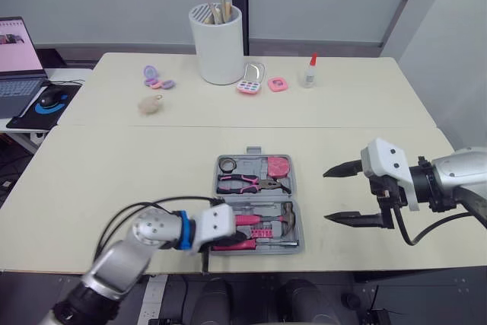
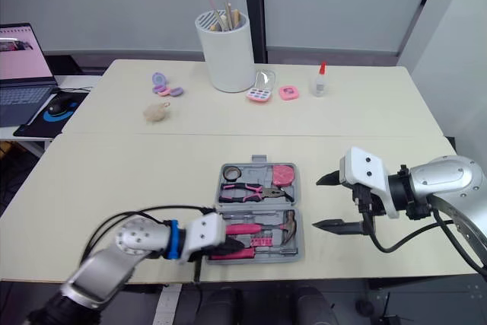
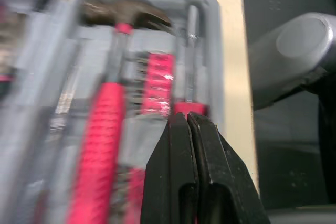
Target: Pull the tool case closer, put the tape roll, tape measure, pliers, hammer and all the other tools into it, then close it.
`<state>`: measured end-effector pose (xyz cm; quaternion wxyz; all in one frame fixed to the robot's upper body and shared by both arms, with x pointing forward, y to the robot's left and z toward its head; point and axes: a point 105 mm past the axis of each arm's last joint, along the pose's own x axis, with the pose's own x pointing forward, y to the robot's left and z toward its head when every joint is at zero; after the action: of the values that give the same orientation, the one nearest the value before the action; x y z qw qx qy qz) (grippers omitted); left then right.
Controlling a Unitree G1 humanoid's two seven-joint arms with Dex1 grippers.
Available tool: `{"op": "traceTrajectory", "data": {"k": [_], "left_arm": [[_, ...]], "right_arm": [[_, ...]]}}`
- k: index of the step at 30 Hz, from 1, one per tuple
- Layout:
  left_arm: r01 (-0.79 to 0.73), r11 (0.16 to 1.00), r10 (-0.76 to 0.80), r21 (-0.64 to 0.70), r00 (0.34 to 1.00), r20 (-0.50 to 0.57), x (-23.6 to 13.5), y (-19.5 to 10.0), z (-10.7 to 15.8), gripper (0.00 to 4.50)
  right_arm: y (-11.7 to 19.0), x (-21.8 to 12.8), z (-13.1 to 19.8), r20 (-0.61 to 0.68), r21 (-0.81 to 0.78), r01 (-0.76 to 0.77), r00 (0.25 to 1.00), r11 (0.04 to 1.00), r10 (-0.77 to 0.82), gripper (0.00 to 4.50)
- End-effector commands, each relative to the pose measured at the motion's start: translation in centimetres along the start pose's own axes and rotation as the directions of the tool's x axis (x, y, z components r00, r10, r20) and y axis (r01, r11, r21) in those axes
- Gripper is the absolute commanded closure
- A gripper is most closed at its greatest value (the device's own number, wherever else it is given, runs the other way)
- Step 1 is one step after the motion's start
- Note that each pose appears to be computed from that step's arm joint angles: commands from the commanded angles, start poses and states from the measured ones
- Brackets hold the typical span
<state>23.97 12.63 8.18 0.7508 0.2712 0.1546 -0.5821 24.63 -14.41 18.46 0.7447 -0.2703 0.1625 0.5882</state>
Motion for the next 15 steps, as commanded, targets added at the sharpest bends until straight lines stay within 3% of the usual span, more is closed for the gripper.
{"op": "traceTrajectory", "data": {"k": [1, 5, 9, 15], "left_arm": [[-0.110, 0.994, 0.110, -0.023, 0.994, 0.018, -3.9, 2.0, 1.2, 4.31], [-0.311, 0.931, 0.314, -0.190, 0.949, -0.020, -12.3, 5.3, 0.3, 3.32], [-0.408, 0.882, 0.392, -0.236, 0.913, -0.114, -17.1, 6.2, -1.2, 2.12], [-0.474, 0.848, 0.438, -0.238, 0.879, -0.190, -20.2, 7.1, -3.3, 0.24]], "right_arm": [[-1.6, -1.3, 0.5, 0.001, -0.071, 0.053, 0.999, 0.996, -0.053, 0.00], [-3.5, -3.5, -0.1, 0.001, -0.043, 0.119, 0.993, 0.992, -0.119, 0.00], [-4.7, -5.1, -0.9, -0.016, -0.018, 0.168, 0.986, 0.986, -0.169, 0.00], [-5.4, -5.2, -2.0, -0.039, -0.025, 0.191, 0.981, 0.981, -0.192, 0.00]]}}
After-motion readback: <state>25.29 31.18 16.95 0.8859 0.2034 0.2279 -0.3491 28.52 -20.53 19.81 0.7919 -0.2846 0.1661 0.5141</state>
